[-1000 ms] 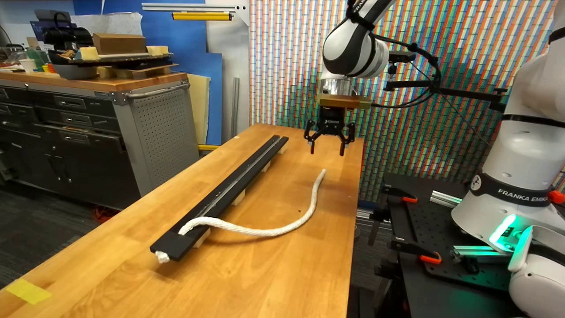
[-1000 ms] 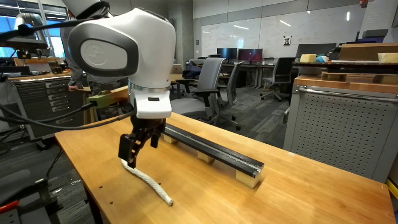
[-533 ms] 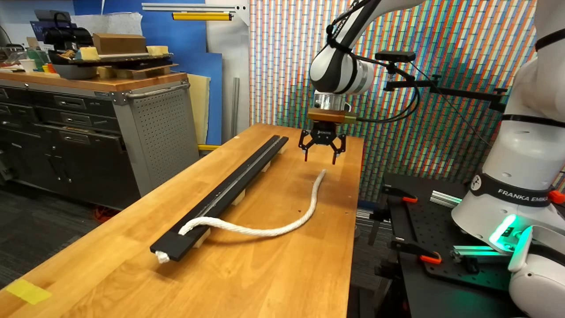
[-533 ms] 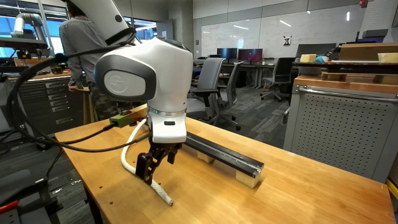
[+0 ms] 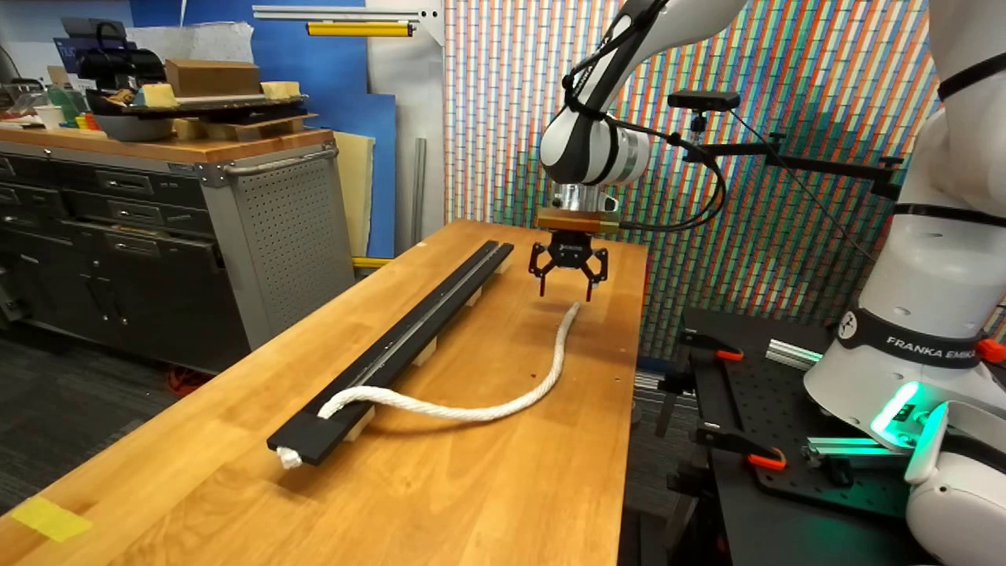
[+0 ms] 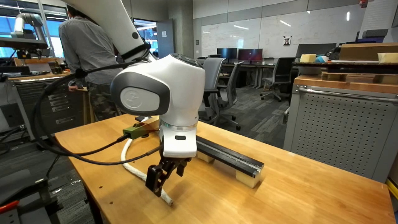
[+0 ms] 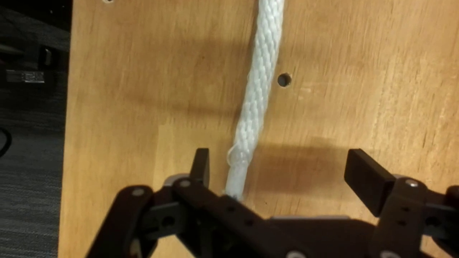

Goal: Put the rope in the groove on the black object

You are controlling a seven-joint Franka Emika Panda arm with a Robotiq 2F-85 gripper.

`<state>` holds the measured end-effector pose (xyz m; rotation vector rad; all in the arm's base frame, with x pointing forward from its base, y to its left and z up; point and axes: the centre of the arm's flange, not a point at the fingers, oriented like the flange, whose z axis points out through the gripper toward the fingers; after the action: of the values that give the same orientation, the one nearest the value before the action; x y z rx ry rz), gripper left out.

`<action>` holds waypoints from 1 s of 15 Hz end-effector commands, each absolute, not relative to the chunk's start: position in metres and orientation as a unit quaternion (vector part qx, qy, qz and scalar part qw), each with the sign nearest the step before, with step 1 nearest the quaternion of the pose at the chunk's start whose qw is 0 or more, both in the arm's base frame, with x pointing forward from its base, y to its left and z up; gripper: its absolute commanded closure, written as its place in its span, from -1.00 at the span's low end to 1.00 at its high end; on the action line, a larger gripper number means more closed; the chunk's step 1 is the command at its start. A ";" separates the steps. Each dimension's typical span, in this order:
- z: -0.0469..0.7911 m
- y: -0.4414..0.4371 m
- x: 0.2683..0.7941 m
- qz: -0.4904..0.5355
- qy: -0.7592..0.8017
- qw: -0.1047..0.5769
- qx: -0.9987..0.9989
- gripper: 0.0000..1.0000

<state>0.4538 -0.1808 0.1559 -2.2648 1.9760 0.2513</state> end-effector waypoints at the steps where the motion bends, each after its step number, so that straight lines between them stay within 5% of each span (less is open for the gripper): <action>1: 0.148 -0.192 0.462 0.084 0.672 0.066 -0.733 -0.74; 7: 0.137 -0.196 0.451 0.097 0.678 0.056 -0.727 -0.23; 8: 0.136 -0.197 0.450 0.099 0.679 0.056 -0.725 0.17; 10: 0.135 -0.199 0.449 0.101 0.681 0.056 -0.723 0.27; 15: 0.143 -0.198 0.449 0.096 0.681 0.066 -0.723 0.99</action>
<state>0.4489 -0.1941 0.1375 -2.2324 2.0424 0.2864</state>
